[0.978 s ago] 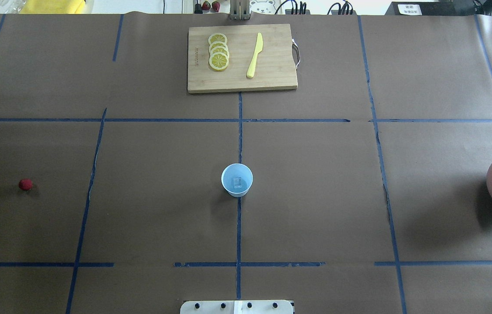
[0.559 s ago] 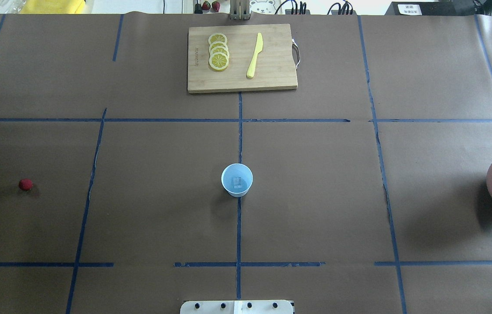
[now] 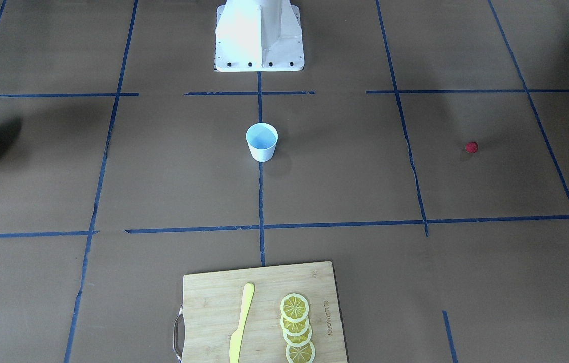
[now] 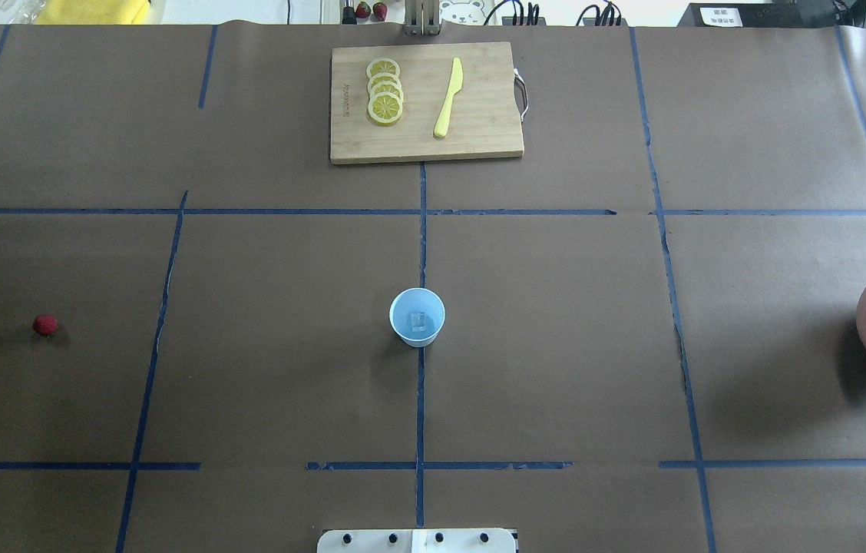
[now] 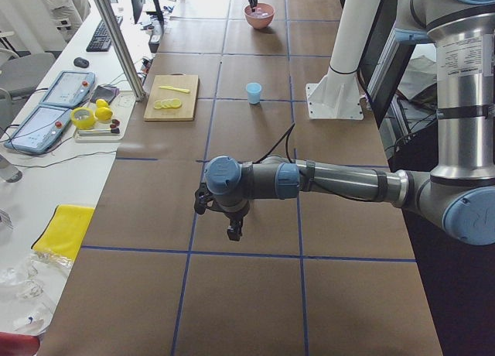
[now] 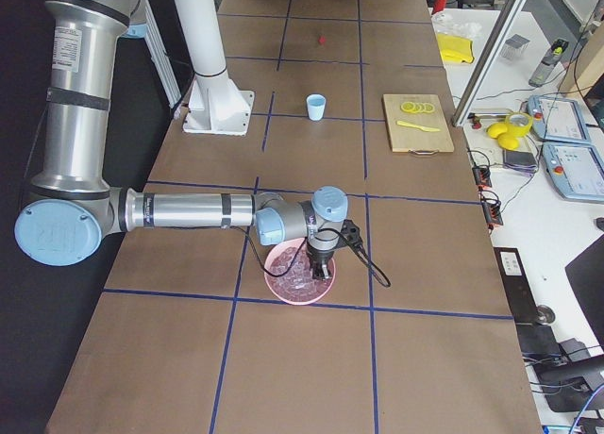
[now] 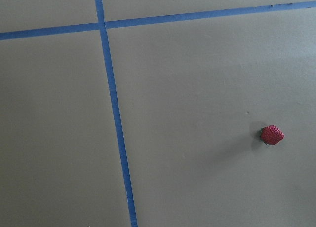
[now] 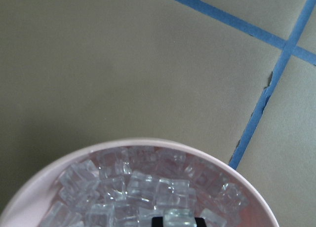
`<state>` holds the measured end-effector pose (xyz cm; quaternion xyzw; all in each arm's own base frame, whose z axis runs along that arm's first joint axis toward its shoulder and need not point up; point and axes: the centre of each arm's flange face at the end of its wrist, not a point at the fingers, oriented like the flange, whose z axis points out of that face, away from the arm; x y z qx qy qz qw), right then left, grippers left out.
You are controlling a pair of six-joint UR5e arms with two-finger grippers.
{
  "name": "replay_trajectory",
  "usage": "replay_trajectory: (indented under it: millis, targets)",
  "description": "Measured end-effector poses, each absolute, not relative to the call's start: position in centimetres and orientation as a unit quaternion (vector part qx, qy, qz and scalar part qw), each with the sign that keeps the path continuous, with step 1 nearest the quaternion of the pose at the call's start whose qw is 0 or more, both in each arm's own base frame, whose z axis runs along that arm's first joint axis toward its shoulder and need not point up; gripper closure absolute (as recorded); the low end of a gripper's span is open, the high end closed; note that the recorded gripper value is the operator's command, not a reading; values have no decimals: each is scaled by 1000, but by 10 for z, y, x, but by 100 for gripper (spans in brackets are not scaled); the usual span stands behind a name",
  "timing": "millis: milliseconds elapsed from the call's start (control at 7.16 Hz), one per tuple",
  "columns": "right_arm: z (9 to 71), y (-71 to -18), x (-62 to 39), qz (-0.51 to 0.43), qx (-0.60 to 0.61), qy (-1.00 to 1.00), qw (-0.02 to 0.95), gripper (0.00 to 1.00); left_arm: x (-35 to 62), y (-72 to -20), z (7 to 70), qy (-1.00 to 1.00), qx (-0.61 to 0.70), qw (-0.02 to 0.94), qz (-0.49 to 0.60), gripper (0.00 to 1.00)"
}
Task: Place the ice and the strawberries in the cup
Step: 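Return the right gripper to the pink bowl and grasp another ice cube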
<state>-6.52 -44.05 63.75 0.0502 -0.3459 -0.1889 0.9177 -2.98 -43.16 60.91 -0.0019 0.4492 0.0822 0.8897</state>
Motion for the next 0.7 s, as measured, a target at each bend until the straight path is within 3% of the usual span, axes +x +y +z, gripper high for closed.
replay_trajectory:
  millis: [419,699]
  targets:
    - [531,-438,-78,-51,55,-402,913,100,-30,-432,608,449,0,889,83,0]
    - [432,-430,-150,31,17,-451,892,100,-30,-432,605,450,3,889,85,0]
